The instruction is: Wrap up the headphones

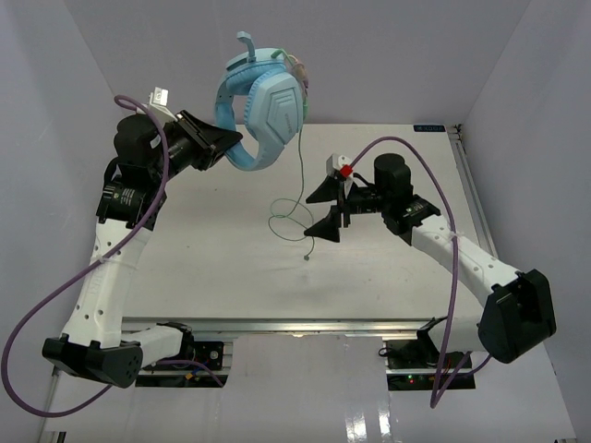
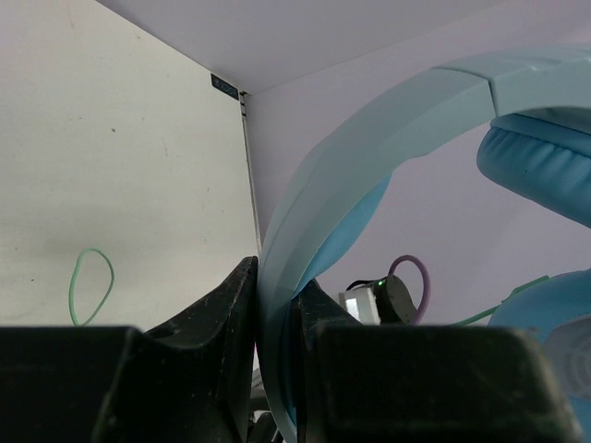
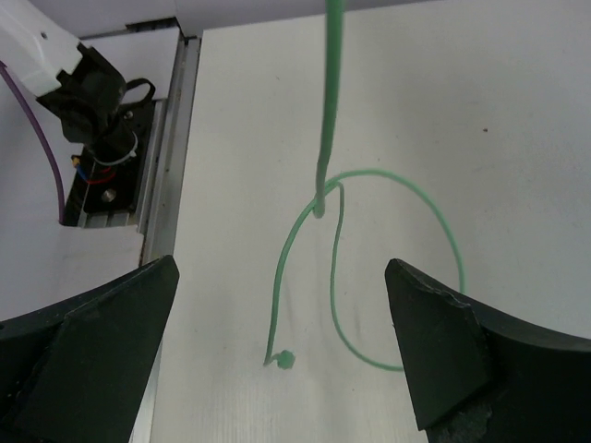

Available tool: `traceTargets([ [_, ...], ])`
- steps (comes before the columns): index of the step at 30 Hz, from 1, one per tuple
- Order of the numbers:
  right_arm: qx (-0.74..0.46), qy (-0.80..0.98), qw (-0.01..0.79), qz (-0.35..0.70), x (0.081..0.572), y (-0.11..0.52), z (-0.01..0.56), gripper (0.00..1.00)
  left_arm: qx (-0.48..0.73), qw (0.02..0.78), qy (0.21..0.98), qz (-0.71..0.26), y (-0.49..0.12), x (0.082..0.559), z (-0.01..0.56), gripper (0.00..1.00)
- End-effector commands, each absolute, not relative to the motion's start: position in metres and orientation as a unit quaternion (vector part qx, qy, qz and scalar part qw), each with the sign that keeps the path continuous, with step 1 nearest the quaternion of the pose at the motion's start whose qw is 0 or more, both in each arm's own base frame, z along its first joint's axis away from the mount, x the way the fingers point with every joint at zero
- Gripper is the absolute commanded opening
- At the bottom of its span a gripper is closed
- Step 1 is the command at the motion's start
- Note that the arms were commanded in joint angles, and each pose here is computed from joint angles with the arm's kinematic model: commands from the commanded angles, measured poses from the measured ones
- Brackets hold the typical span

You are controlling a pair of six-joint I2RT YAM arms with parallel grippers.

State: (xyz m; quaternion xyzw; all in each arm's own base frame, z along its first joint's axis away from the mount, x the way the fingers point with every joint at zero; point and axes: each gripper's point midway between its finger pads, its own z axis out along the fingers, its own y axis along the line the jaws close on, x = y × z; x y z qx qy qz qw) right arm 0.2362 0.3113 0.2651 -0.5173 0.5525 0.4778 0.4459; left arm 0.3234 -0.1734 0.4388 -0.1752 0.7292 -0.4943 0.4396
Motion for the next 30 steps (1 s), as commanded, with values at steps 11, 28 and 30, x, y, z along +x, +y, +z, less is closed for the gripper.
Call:
traceTargets([
  [11,-0.497,0.626,0.441,0.408,0.248,0.34,0.229,0.7,-0.161,0.484,0.683,-0.523,-0.169,0.306,0.482,0.0],
  [28,-0.603,0.605,0.437,0.282,0.224,0.279,0.177,0.08,-0.183,0.519,0.672,-0.496,-0.152,0.312,0.496,0.0],
  [30,-0.602,0.626,0.423,0.259,0.224,0.253,0.154,0.08,-0.184,0.533,0.669,-0.485,-0.146,0.313,0.503,0.0],
])
